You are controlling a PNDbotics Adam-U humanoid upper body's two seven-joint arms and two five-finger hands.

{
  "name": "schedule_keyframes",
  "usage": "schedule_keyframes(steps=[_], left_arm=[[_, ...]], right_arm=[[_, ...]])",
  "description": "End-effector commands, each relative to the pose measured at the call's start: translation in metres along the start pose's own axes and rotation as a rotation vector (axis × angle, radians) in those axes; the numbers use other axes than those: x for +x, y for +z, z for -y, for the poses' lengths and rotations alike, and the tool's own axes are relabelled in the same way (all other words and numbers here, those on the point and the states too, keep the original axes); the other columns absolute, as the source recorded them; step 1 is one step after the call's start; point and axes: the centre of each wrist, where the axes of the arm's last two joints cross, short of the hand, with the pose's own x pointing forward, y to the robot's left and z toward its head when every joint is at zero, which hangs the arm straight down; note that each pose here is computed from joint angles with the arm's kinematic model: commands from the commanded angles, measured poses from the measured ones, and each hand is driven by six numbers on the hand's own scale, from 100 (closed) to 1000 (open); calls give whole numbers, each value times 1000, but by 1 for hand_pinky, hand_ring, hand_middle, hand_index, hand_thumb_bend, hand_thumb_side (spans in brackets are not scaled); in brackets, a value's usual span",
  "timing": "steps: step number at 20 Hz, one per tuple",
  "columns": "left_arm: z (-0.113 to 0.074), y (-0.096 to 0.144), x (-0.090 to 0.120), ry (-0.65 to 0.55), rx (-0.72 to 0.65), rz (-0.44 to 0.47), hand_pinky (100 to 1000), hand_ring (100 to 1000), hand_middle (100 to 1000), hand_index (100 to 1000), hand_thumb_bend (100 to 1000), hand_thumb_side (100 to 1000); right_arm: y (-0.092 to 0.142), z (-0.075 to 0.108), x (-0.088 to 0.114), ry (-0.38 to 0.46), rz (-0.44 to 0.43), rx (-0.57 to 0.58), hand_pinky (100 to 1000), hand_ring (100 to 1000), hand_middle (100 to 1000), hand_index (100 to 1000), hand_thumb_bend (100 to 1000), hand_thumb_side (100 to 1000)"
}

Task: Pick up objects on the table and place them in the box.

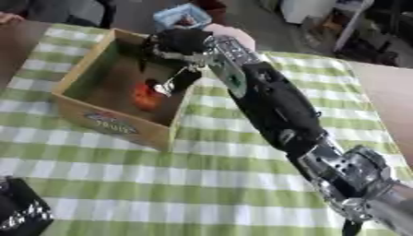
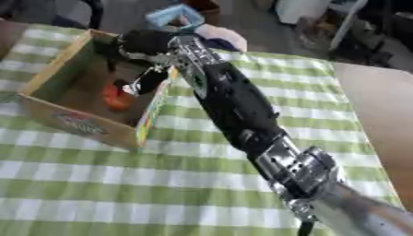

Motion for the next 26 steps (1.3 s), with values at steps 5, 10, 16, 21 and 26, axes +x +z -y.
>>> schedule_keyframes(steps=[5, 10, 16, 21, 26], left_arm=[[-2, -2, 5, -6, -2, 14, 166, 100, 100, 225, 142, 944], [-3, 0, 5, 4, 5, 6, 171, 100, 100, 229, 146, 950], [-3, 4, 5, 7, 18, -6, 192, 100, 100, 250, 151, 957], [-3, 9, 4, 5, 58, -26, 240, 107, 100, 302, 149, 959], [-3, 14, 4, -2, 100, -44, 305, 182, 100, 367, 146, 957]], right_arm=[[8, 22, -8, 122, -18, -60, 734, 765, 701, 860, 125, 698], [19, 39, -16, 149, -25, -130, 734, 763, 692, 856, 131, 553], [41, 49, -30, 43, -27, -230, 737, 748, 639, 840, 100, 359], [64, 67, -31, -38, 18, -322, 741, 749, 636, 848, 100, 255], [97, 88, -26, -67, 45, -410, 737, 748, 640, 851, 100, 100]])
